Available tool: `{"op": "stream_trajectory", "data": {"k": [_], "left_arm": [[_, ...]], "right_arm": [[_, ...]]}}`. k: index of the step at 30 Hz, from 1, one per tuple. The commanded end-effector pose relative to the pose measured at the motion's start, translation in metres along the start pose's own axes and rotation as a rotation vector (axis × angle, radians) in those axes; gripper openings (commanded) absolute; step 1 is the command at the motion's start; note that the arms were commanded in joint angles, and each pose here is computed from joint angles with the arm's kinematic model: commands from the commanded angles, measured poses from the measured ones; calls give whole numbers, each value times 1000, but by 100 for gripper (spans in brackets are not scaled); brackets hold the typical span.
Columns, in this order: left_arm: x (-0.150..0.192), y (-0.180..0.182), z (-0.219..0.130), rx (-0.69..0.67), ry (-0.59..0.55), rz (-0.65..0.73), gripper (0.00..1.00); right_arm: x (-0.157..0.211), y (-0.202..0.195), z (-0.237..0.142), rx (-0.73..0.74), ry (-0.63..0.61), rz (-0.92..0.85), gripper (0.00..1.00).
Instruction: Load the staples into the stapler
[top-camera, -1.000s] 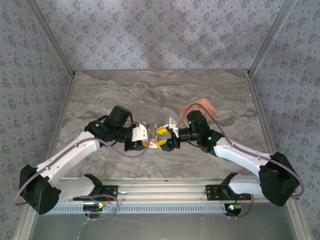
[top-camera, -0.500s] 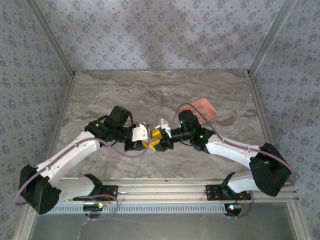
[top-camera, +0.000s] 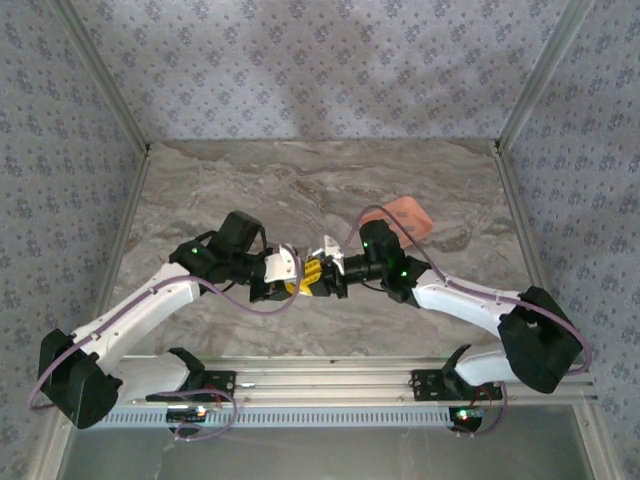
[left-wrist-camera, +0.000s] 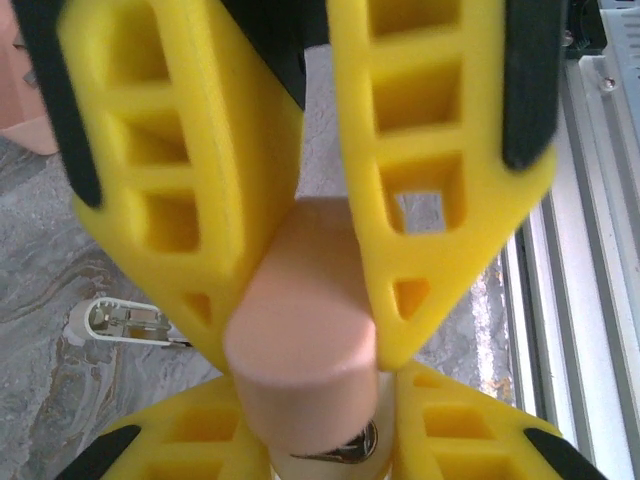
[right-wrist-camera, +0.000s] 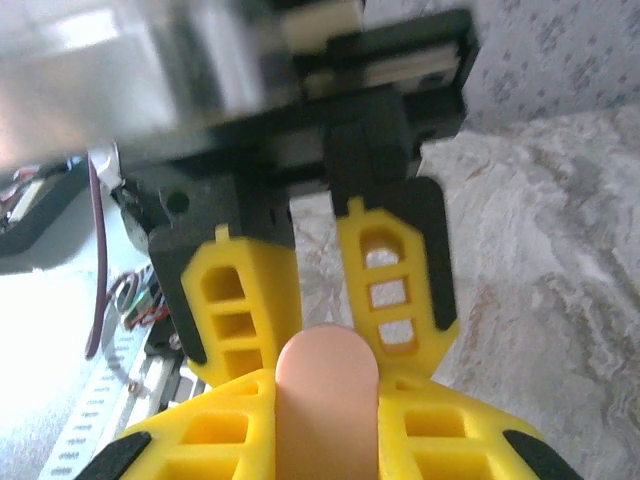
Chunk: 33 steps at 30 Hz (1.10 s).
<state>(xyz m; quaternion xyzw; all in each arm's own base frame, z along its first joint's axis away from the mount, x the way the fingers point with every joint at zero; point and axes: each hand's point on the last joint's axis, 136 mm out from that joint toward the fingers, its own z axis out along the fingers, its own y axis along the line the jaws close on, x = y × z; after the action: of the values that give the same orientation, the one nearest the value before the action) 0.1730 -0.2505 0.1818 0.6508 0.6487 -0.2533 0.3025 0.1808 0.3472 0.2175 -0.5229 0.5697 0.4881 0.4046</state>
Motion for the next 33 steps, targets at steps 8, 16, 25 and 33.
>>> {"op": "stream_trajectory", "data": {"k": [8, 16, 25, 33], "left_arm": [[5, 3, 6, -19, -4, -51, 11], [-2, 13, 0, -56, -58, -89, 11], [-7, 17, -5, -64, -78, -92, 11], [-7, 17, -7, -65, -78, -92, 11]], "right_arm": [[-40, 7, -36, 22, -161, -70, 9], [-37, 5, -56, 93, -204, -64, 14], [-15, 3, -66, 165, -180, -11, 18], [7, 0, -76, 246, -161, 41, 22]]}}
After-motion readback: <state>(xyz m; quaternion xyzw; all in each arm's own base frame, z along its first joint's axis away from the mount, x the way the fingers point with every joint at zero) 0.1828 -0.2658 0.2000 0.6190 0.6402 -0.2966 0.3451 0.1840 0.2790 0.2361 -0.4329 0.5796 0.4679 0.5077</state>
